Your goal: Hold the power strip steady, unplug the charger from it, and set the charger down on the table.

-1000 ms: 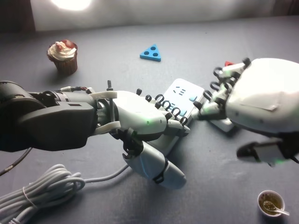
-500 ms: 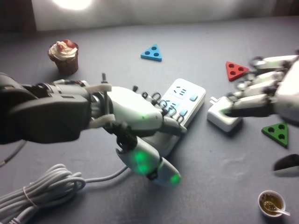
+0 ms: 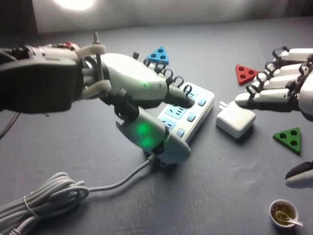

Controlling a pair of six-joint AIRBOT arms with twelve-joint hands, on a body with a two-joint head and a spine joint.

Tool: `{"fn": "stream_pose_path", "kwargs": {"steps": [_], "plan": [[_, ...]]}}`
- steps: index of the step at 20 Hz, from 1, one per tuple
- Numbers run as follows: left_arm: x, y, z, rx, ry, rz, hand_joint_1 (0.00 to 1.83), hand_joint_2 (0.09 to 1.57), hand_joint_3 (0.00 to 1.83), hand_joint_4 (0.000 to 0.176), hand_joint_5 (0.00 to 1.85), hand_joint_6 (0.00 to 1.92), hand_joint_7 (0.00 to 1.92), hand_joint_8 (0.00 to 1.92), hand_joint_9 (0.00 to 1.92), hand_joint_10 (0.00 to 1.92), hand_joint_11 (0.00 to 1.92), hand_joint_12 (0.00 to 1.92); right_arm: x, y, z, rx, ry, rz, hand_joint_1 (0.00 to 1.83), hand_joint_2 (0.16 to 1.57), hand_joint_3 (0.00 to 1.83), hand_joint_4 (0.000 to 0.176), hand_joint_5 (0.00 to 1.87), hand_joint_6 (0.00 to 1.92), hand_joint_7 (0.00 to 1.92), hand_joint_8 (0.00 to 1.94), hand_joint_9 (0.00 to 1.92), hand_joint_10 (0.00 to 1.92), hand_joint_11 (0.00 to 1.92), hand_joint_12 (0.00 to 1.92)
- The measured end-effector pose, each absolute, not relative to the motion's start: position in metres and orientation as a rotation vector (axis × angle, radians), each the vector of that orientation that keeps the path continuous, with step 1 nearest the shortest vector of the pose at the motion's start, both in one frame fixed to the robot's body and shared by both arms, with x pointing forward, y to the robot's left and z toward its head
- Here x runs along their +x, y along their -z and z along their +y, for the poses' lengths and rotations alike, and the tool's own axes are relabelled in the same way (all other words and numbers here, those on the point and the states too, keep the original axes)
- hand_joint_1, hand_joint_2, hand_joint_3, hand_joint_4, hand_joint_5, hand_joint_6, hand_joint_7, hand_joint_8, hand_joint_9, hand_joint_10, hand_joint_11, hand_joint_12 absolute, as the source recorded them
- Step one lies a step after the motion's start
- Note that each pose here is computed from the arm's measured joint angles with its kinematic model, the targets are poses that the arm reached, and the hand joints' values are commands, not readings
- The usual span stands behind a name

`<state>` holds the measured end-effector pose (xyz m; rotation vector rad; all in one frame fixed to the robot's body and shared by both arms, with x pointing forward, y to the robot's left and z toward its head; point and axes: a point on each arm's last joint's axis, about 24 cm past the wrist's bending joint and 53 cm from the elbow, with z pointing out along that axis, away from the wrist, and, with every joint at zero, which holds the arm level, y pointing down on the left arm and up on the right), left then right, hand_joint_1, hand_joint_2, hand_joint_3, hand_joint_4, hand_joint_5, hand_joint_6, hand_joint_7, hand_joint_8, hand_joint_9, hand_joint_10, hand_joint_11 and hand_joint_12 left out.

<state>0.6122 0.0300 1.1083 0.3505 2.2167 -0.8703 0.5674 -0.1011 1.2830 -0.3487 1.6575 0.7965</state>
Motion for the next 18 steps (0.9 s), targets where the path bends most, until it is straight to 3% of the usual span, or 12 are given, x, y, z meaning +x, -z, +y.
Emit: {"fn": "stream_pose_path", "kwargs": {"steps": [5, 12, 18], "plan": [[0.611, -1.123, 0.035, 0.347, 0.873, 2.2, 0.01, 1.05, 0.0, 0.0, 0.14, 0.01, 0.15, 0.01, 0.12, 0.01, 0.03, 0.14, 0.567, -1.288, -0.099, -0.355, -0.798, 1.639, 0.42, 0.94, 0.0, 0.0, 0.14, 0.0, 0.18, 0.0, 0.17, 0.0, 0.0, 0.43], [0.607, -1.138, 0.03, 0.329, 0.914, 2.175, 0.01, 1.06, 0.0, 0.0, 0.12, 0.0, 0.14, 0.0, 0.13, 0.0, 0.06, 0.17, 0.563, -1.287, -0.096, -0.327, -0.838, 1.658, 0.41, 0.93, 0.0, 0.0, 0.21, 0.01, 0.28, 0.02, 0.28, 0.02, 0.06, 0.53], [0.61, -1.151, 0.031, 0.337, 0.91, 2.159, 0.0, 1.07, 0.0, 0.0, 0.14, 0.01, 0.18, 0.01, 0.16, 0.01, 0.06, 0.18, 0.563, -1.286, -0.1, -0.315, -0.833, 1.667, 0.38, 0.95, 0.0, 0.0, 0.14, 0.0, 0.2, 0.0, 0.21, 0.01, 0.02, 0.51]]}}
